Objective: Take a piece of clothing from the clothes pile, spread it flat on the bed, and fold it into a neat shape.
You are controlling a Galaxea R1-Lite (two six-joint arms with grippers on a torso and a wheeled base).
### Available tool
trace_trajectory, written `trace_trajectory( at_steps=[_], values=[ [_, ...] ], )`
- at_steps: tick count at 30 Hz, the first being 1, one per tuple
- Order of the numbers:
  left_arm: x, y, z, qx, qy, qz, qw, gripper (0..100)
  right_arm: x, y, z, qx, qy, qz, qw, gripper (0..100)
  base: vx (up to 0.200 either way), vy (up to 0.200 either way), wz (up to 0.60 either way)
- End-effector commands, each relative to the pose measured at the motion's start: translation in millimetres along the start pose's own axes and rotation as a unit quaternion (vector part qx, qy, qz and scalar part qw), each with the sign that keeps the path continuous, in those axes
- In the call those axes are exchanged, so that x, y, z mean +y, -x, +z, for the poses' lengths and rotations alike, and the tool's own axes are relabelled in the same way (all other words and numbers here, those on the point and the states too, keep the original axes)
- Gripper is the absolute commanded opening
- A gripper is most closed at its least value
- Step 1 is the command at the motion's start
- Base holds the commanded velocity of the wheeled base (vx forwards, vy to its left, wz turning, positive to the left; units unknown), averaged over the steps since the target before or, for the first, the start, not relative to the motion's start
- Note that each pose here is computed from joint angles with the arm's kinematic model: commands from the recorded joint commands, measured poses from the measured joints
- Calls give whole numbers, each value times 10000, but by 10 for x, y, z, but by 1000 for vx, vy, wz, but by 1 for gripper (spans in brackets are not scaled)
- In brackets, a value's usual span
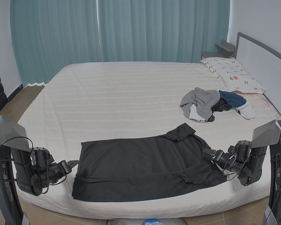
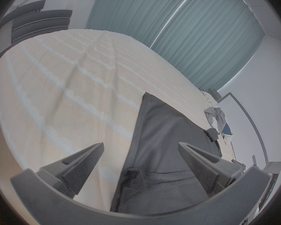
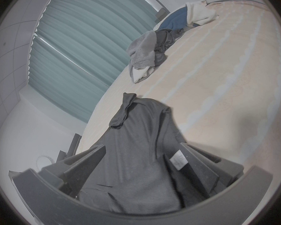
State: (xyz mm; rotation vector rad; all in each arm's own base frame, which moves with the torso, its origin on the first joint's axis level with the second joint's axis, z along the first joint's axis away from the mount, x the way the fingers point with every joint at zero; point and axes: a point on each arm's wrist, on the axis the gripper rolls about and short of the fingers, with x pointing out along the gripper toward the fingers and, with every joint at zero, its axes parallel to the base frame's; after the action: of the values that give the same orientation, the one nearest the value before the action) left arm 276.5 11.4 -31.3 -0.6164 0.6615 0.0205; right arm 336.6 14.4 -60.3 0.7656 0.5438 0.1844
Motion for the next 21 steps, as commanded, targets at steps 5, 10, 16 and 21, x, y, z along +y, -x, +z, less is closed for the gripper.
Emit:
trace_trajectory(
  at_steps=[5, 10, 16, 21],
  values=[
    [-84, -29, -42, 41, 191, -72, 9998, 100, 341, -88, 92, -348, 269, 265, 9987, 100, 0, 0, 0],
    [-185, -44, -102, 139, 386, -188, 9990, 100, 517, -354, 69, -302, 367, 47, 9989, 100, 0, 0, 0],
    [-213, -61, -127, 150, 481, -171, 9986, 100, 798, -724, 69, -73, 487, 59, 9988, 100, 0, 0, 0],
    [-166, -116, -147, 165, 527, -70, 9985, 100, 879, -1046, 61, 161, 499, -103, 9986, 100, 0, 0, 0]
  ],
)
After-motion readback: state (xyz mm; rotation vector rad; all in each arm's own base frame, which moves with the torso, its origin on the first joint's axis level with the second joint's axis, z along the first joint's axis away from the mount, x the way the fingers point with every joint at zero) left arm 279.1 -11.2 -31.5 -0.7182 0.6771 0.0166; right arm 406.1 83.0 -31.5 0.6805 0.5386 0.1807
